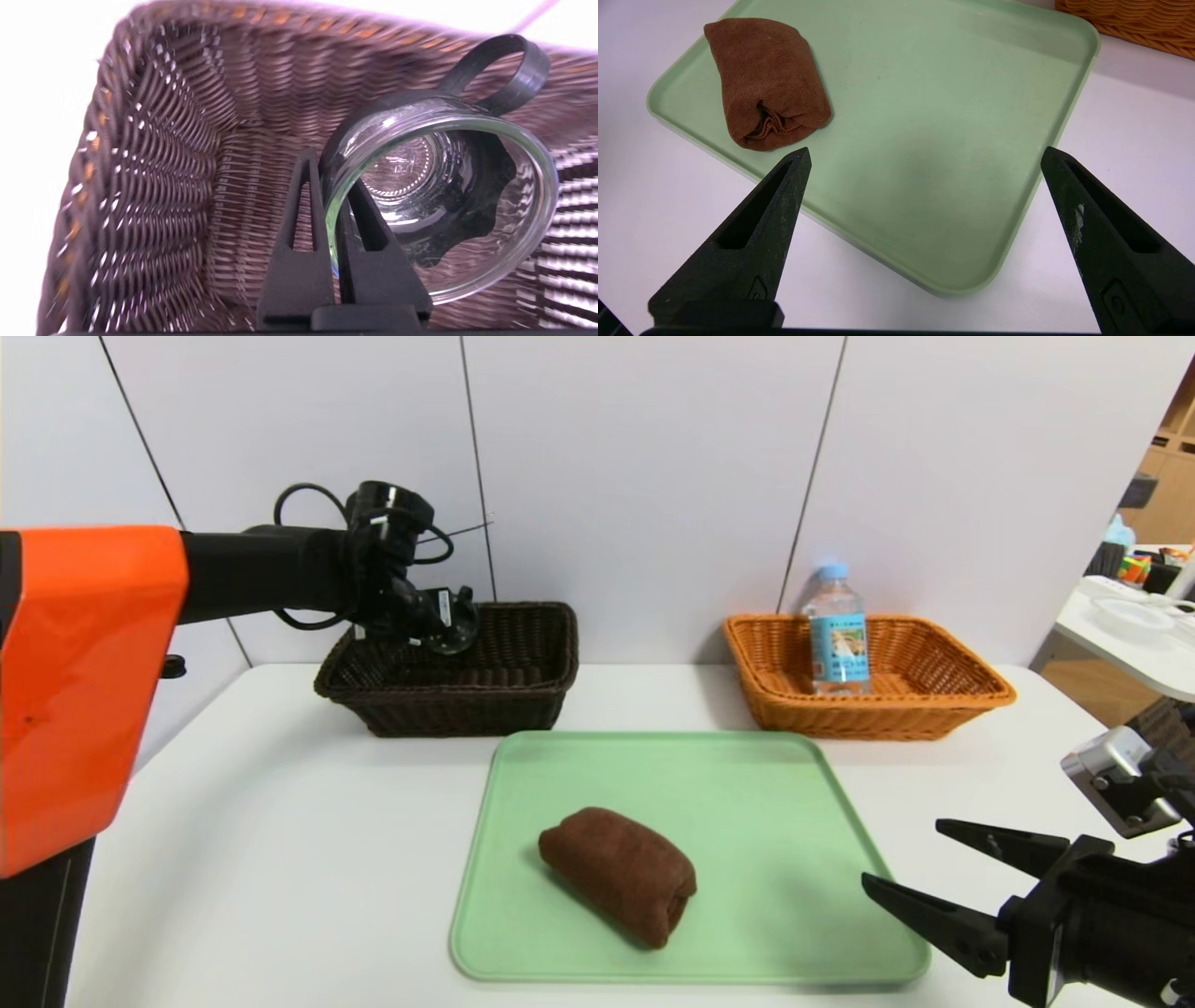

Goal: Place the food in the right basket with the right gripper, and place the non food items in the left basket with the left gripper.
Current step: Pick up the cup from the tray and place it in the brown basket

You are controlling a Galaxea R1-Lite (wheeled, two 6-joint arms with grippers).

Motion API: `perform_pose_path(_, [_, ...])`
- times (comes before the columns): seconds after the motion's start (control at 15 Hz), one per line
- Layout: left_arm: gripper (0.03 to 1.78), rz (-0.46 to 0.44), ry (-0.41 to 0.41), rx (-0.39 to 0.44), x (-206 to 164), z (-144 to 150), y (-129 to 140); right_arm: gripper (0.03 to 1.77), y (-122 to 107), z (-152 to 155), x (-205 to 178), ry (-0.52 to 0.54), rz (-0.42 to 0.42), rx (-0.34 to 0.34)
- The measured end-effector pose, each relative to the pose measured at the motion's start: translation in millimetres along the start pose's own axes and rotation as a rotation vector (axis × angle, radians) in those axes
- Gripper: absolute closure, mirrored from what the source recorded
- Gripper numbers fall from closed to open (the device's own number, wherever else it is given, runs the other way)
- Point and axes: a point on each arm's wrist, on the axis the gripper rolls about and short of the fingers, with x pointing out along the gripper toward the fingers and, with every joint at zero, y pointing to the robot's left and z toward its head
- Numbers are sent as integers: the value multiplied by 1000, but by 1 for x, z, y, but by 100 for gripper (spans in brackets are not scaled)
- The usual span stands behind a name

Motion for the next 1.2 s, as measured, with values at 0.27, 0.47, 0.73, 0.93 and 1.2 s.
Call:
perform_pose_path(0.27, [170, 5, 43, 8, 17, -12, 0, 10, 0, -1, 0, 4, -1, 1])
perform_pose_path(0.47, [170, 14, 61, 11, 23, -16, 1, 10, 0, 0, 0, 2, -1, 1])
perform_pose_path(0.73, [170, 20, 84, 17, 27, -21, 1, 10, 0, 0, 0, 1, 0, 1])
perform_pose_path(0.93, [170, 21, 90, 17, 28, -23, 1, 10, 0, 1, 0, -2, -1, -1])
perform_pose_path(1.2, [170, 21, 88, 17, 28, -22, 1, 10, 0, 1, 0, -2, 0, -1])
